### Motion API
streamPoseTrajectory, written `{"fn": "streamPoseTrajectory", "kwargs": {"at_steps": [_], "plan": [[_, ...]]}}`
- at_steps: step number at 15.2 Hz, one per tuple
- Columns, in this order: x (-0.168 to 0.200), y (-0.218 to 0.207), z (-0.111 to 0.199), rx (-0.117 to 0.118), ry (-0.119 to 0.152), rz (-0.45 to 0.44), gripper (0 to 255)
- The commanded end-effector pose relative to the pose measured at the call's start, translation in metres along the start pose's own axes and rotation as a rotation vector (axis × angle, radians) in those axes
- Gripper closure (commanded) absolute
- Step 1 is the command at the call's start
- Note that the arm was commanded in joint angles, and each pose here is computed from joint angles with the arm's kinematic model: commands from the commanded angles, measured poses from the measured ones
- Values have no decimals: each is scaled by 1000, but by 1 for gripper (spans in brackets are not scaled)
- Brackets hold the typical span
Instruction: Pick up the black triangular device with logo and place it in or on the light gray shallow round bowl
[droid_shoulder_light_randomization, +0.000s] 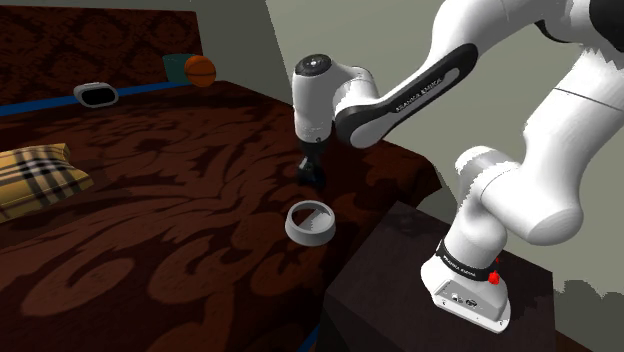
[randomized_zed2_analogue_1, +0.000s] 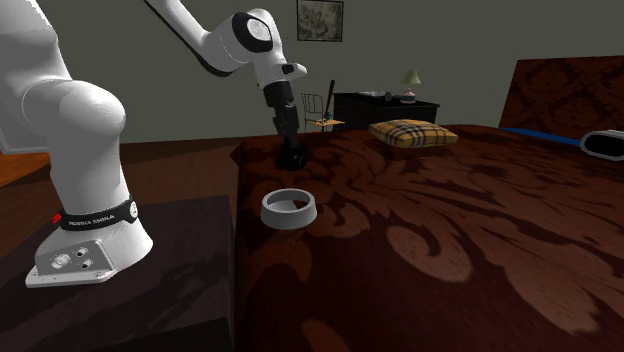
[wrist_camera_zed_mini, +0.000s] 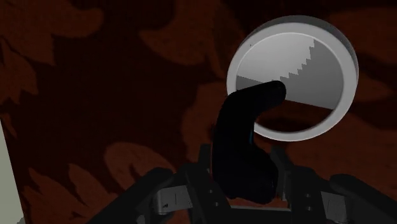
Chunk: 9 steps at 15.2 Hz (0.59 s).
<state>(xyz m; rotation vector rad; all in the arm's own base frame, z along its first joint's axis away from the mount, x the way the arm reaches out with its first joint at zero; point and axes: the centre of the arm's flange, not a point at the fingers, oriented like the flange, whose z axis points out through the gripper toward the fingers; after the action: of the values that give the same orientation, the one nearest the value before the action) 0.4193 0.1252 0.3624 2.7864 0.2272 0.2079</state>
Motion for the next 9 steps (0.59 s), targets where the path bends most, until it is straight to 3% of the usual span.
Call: {"fn": "streamPoseTrajectory", "kwargs": {"at_steps": [1, 9], "plan": [[-22, -21, -10, -1, 0, 2, 255], [-27, -35, 29, -1, 0, 2, 255]]}}
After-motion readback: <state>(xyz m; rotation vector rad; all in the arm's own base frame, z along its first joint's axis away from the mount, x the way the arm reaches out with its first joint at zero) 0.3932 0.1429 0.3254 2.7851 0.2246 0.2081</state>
